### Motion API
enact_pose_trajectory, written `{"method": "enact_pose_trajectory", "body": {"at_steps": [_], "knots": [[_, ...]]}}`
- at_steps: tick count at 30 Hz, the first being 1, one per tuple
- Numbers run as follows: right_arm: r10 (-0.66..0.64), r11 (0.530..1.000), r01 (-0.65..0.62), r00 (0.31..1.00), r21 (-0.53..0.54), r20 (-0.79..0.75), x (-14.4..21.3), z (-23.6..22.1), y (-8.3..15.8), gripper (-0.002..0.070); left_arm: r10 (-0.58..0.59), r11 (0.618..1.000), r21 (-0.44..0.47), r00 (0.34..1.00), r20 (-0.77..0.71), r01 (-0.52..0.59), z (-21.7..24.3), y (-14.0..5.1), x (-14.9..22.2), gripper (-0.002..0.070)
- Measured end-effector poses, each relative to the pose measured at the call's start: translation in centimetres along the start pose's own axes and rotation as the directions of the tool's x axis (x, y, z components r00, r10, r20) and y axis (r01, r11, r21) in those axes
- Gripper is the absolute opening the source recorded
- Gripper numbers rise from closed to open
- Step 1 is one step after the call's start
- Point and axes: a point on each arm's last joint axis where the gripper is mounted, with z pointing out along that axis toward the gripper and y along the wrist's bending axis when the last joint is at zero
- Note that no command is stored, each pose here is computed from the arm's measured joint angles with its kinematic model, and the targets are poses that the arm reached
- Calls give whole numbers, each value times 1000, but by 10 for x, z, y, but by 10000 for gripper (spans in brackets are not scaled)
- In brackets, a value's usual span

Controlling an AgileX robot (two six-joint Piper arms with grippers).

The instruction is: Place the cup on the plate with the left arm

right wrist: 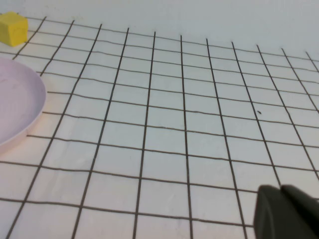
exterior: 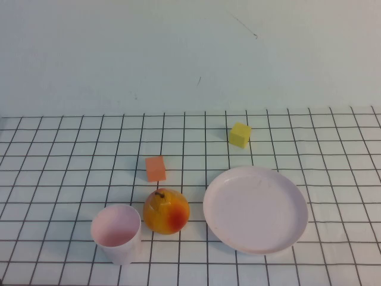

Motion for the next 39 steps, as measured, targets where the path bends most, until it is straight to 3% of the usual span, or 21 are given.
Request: {"method": "enact_pose_trajectory", "body": {"at_steps": [39], "knots": [[0, 1000, 0, 1000, 0, 0, 0, 0, 0, -2, 6, 1000, -1, 1000, 0, -6, 0, 0, 0, -3]]}}
